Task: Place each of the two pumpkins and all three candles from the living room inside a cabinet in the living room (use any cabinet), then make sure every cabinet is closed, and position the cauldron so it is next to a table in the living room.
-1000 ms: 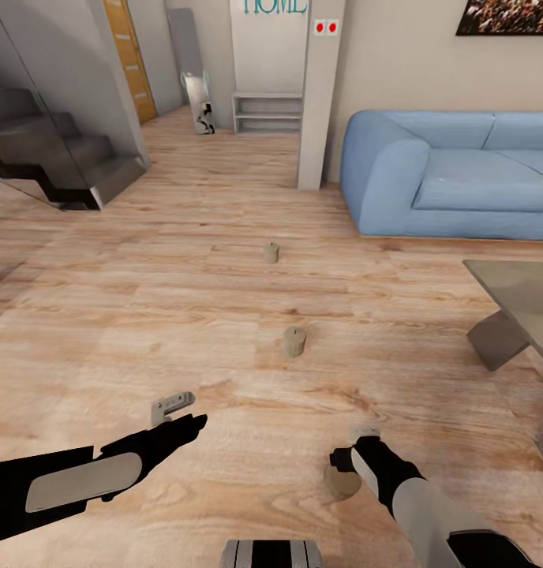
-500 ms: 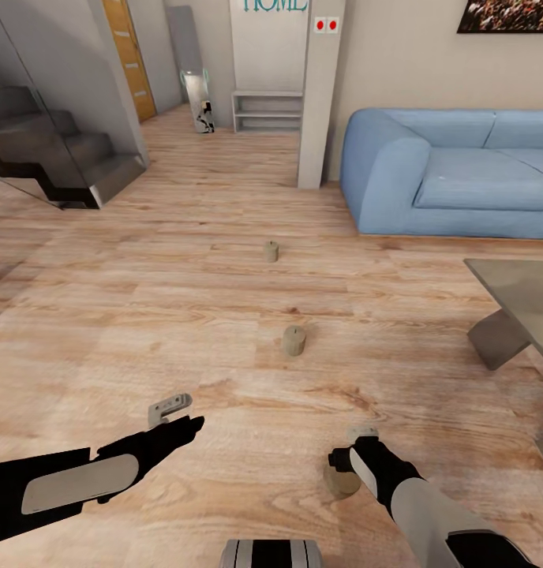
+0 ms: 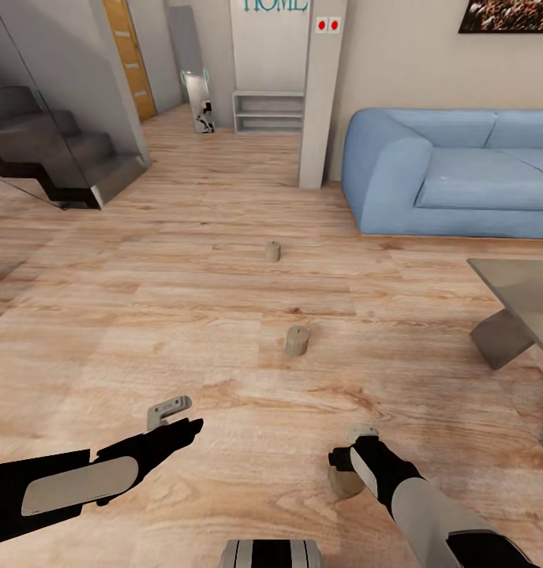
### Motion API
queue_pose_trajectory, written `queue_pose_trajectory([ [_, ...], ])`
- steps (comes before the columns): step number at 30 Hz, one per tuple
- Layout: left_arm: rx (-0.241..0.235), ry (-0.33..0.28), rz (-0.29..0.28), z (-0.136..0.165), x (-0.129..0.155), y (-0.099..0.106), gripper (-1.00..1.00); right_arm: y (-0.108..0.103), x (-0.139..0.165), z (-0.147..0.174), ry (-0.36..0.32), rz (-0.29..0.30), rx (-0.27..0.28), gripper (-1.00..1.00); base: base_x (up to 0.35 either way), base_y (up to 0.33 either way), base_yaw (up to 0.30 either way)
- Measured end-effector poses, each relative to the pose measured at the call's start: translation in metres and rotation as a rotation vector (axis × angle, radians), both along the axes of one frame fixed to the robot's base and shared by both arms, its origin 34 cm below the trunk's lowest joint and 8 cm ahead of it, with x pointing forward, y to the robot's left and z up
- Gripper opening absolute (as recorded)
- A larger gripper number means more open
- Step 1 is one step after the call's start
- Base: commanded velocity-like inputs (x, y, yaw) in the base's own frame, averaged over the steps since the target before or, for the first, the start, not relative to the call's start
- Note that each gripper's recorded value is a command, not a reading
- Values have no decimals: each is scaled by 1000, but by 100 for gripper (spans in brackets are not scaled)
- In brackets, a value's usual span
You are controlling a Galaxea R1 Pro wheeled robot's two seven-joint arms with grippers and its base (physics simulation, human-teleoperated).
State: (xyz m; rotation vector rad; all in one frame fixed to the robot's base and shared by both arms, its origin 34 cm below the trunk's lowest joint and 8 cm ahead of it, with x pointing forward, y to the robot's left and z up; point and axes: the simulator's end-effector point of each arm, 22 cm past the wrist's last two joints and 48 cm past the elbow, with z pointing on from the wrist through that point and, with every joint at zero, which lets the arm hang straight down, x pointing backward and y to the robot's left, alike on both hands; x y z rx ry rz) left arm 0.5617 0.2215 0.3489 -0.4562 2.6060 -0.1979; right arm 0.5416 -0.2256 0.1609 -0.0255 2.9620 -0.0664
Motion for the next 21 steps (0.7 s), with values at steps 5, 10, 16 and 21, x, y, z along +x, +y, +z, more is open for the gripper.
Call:
queue_pose_trajectory([
  [5,1,0,0,0,0,0,100,0,0,0,0,1,0,100,0,0,0],
  [10,0,-2,-2,0,0,0,100,-1,1,1,-3,-1,-1,100,0,0,0],
  [16,-1,10,-3,-6,-2,-1,100,-2,0,-5,-1,-2,-2,100,0,0,0],
  [21,-2,10,-3,-6,-2,-2,100,-3,6,-4,-30,-3,-2,100,0,0,0],
])
